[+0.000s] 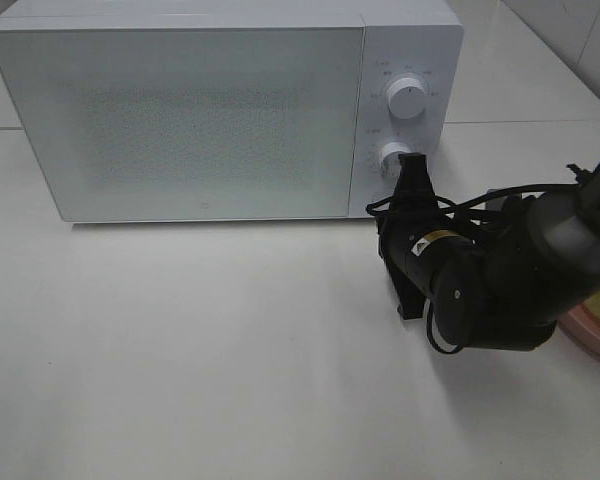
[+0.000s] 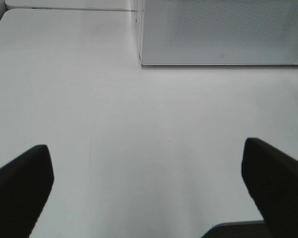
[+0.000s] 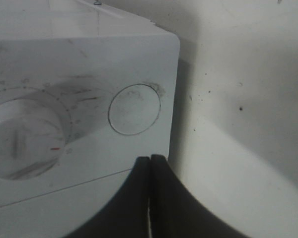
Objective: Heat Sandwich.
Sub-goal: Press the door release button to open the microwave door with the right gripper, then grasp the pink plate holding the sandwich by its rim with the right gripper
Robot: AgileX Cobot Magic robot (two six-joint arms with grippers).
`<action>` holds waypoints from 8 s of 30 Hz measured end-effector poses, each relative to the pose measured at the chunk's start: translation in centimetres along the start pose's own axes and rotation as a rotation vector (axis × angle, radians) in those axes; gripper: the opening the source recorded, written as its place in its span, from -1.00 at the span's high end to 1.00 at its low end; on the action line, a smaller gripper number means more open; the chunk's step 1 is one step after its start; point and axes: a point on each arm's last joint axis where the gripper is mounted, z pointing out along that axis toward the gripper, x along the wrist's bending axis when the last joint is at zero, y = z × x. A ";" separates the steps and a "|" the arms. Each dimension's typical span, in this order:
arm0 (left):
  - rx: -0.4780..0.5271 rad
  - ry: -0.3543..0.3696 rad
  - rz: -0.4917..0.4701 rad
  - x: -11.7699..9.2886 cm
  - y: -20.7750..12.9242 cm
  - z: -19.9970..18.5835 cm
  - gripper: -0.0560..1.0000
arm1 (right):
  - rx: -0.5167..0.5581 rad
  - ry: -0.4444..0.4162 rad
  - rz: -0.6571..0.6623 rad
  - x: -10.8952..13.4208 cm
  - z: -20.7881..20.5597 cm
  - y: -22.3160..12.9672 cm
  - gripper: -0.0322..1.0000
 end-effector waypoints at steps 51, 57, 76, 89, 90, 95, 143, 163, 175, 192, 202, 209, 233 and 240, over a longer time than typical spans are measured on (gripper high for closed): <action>0.000 0.000 0.000 0.0 0.0 0.0 -0.95 | -0.070 0.046 0.061 0.7 4.8 0.9 0.92; 0.000 0.000 0.000 0.0 0.0 0.0 -0.95 | -0.088 0.070 0.030 0.9 5.0 0.7 0.92; 0.000 0.000 0.000 0.0 0.0 0.0 -0.95 | -0.095 -0.015 0.038 1.4 6.1 0.6 0.92; 0.000 0.000 0.000 0.0 0.0 0.0 -0.95 | -0.086 -0.024 0.042 1.4 6.1 0.6 0.92; 0.000 0.000 0.000 0.0 0.0 0.0 -0.95 | -0.079 -0.034 0.042 1.5 6.1 0.6 0.92; 0.000 0.000 0.000 0.0 0.0 0.0 -0.95 | -0.071 -0.047 0.062 1.8 5.9 0.7 0.92; 0.000 0.000 0.000 0.0 0.0 0.0 -0.95 | 0.241 -0.171 -0.355 3.1 -8.8 2.1 0.81; 0.000 0.000 0.000 0.0 0.0 0.0 -0.95 | 0.770 -0.188 -1.457 5.2 -13.6 0.9 0.68; 0.000 0.000 0.000 0.0 0.0 0.0 -0.95 | 1.020 -0.295 -1.818 7.0 -14.8 1.3 0.54; 0.000 0.000 0.000 0.0 0.0 0.0 -0.95 | 0.903 -0.523 -1.727 9.0 -13.7 5.7 -0.83; 0.000 0.000 0.000 0.0 0.0 0.0 -0.95 | 0.817 -0.609 -1.671 9.3 -13.1 9.1 -0.85; 0.000 0.000 0.000 0.0 0.0 0.0 -0.95 | 0.763 -0.630 -1.623 9.4 -12.7 10.8 -0.81; 0.000 0.000 0.000 0.0 0.0 0.0 -0.95 | 0.767 -0.786 -1.540 5.7 -7.8 13.2 -0.71; 0.000 0.000 0.000 0.0 0.0 0.0 -0.95 | 0.786 -0.800 -1.532 4.7 -6.8 13.2 -0.68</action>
